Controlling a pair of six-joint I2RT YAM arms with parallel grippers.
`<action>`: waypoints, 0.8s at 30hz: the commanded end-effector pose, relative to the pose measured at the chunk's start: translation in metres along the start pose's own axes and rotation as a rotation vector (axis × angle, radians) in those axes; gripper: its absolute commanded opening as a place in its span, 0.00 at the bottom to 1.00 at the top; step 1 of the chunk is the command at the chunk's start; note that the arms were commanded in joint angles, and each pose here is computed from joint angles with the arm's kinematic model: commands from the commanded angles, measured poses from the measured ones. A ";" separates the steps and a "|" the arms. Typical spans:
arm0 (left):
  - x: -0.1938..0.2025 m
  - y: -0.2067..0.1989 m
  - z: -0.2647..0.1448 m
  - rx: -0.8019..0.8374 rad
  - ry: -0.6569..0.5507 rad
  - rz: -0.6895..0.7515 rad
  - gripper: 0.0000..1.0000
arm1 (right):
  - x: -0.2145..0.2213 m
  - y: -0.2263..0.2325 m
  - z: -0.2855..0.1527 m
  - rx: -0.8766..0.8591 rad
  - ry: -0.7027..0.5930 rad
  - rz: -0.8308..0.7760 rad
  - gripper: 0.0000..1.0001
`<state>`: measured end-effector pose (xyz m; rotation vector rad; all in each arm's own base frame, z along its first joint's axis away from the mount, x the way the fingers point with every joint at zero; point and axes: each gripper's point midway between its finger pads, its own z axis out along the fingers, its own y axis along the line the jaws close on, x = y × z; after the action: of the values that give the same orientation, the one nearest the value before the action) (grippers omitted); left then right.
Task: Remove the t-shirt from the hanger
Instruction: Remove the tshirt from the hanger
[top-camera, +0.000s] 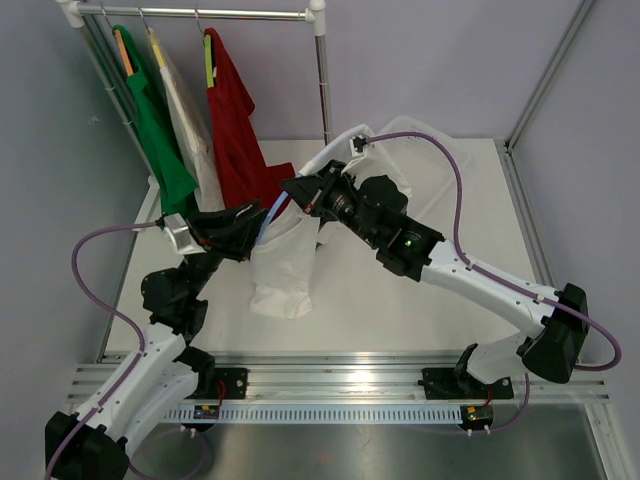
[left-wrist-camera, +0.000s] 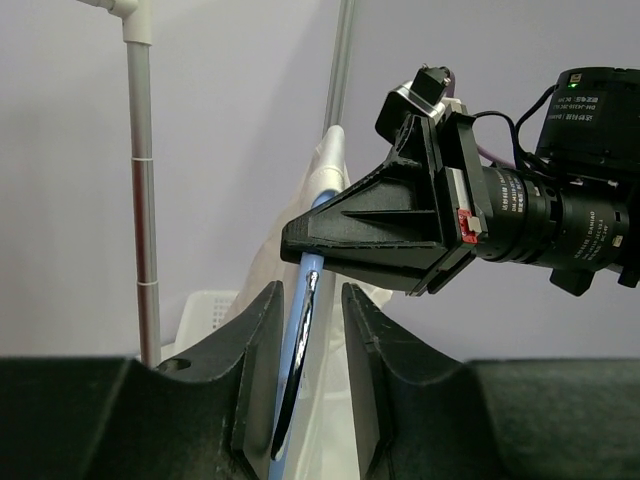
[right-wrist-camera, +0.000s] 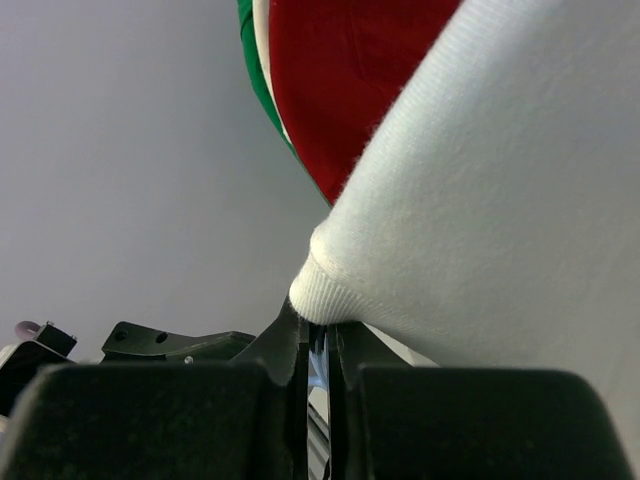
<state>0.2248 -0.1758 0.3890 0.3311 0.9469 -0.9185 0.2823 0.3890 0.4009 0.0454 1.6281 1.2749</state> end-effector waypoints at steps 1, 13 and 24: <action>-0.020 -0.012 0.007 0.058 -0.051 0.054 0.34 | -0.050 0.038 -0.009 -0.082 -0.128 0.053 0.00; -0.008 -0.008 0.001 0.047 -0.026 0.071 0.47 | -0.059 0.049 -0.013 -0.115 -0.150 0.114 0.00; 0.006 -0.001 0.000 0.030 0.011 0.064 0.47 | -0.065 0.056 -0.016 -0.131 -0.155 0.117 0.00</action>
<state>0.2278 -0.1773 0.3847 0.3604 0.9495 -0.8851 0.2837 0.3878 0.4022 0.1197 1.6420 1.3107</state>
